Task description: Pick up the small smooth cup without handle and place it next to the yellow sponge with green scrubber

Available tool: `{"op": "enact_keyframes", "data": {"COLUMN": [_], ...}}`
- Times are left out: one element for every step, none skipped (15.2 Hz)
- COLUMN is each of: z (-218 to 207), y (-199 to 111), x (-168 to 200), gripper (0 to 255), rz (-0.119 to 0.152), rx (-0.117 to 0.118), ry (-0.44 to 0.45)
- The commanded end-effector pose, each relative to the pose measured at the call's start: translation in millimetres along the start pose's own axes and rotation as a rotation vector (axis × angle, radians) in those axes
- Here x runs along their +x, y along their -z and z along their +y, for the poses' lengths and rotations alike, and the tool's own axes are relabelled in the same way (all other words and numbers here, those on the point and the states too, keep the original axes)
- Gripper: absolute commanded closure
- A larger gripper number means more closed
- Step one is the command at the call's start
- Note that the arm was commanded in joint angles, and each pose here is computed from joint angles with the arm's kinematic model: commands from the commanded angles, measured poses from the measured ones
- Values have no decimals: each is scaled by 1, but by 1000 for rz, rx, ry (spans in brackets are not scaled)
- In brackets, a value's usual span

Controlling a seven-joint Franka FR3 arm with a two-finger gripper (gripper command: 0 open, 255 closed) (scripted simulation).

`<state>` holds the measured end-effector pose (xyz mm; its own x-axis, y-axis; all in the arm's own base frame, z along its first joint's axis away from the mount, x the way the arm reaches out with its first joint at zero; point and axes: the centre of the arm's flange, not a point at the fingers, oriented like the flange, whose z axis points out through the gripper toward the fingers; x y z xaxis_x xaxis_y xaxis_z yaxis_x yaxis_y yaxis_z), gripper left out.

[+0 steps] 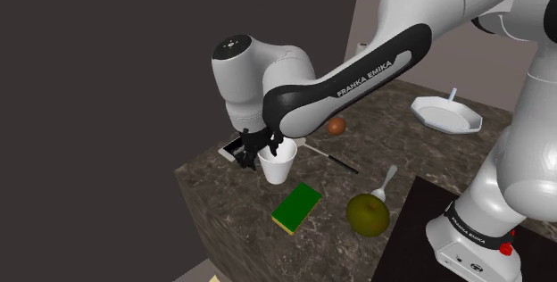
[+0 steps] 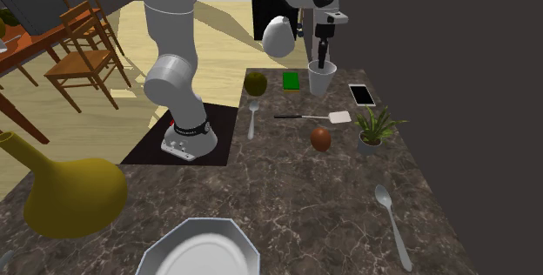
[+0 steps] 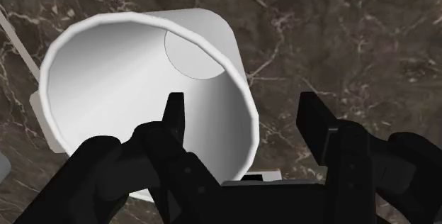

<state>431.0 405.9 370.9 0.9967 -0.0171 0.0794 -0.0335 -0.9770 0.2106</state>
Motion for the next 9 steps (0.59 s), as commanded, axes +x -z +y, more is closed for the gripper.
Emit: {"op": "enact_keyframes", "data": {"z": [0, 0, 0, 0, 0, 0, 0, 0, 0], "y": [0, 0, 0, 0, 13, 26, 40, 50, 50], "x": [0, 0, 0, 0, 0, 0, 0, 0, 0], "gripper": [0, 0, 0, 0, 0, 0, 0, 0, 0], "rz": [0, 0, 0, 0, 0, 0, 0, 0, 0], "rx": [0, 0, 0, 0, 0, 0, 0, 0, 0], "ry": [0, 0, 0, 0, 0, 0, 0, 0, 0]}}
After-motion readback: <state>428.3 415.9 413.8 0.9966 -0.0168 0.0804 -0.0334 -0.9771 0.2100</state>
